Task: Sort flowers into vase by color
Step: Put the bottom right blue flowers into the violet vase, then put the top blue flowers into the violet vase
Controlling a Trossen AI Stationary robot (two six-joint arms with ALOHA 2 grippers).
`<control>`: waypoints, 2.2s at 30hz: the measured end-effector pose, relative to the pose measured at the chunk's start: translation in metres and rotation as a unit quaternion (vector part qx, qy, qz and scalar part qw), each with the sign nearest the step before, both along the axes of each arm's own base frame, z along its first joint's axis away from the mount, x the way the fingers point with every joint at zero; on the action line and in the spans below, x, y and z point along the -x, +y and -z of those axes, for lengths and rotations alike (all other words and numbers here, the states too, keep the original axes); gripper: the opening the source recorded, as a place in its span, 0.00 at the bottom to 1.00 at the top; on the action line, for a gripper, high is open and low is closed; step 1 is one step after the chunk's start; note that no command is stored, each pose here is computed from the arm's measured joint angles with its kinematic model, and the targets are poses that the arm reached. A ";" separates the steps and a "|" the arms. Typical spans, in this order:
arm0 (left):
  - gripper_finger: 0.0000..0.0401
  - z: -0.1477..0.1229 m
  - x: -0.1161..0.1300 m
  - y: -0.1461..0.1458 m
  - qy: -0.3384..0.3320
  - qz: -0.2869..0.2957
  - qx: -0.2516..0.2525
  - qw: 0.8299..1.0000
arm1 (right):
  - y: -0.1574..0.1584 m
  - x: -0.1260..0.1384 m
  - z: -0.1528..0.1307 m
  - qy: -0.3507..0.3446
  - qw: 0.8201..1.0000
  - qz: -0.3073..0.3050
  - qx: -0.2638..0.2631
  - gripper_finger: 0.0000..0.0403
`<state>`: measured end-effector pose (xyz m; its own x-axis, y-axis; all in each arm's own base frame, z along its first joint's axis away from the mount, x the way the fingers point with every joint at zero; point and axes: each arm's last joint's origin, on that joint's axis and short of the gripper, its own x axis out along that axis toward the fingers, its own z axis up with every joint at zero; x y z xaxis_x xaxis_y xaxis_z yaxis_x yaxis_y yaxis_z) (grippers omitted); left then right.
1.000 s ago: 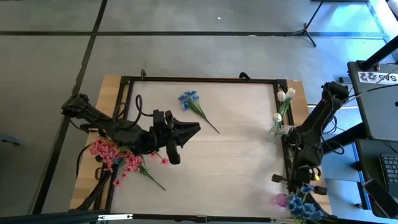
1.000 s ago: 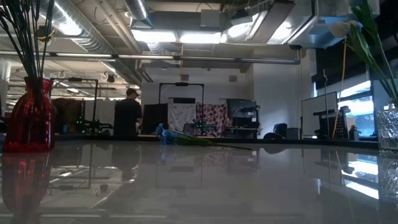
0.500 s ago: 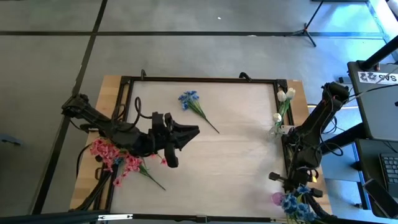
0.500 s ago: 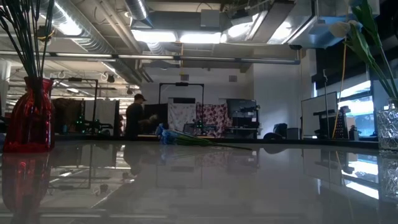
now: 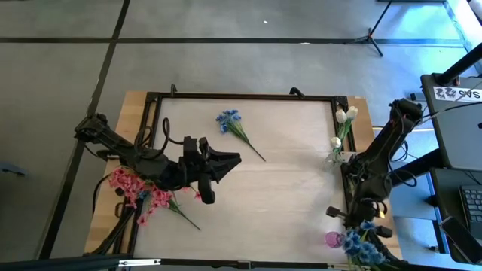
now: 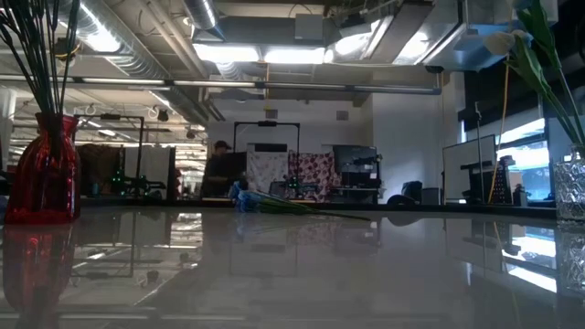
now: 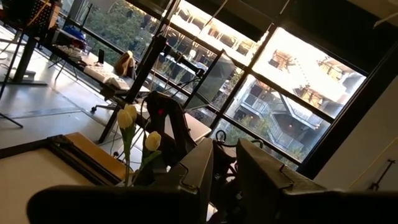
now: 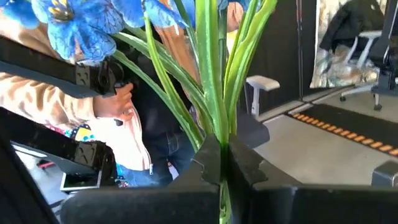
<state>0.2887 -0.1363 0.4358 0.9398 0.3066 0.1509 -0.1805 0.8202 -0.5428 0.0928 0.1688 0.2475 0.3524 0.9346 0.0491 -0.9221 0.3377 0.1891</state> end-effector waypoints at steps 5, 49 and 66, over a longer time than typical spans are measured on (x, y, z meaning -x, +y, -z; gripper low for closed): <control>0.17 0.000 0.001 -0.001 0.000 0.003 0.000 1.000 | -0.014 0.007 0.002 -0.020 0.999 0.017 -0.025 0.01; 0.17 0.000 -0.002 0.003 0.001 -0.008 -0.002 1.000 | -0.018 0.009 -0.006 0.203 0.956 0.026 0.212 0.52; 0.17 0.022 -0.027 0.015 0.049 -0.056 -0.028 0.997 | -0.063 0.030 -0.095 0.303 0.887 0.143 0.317 0.52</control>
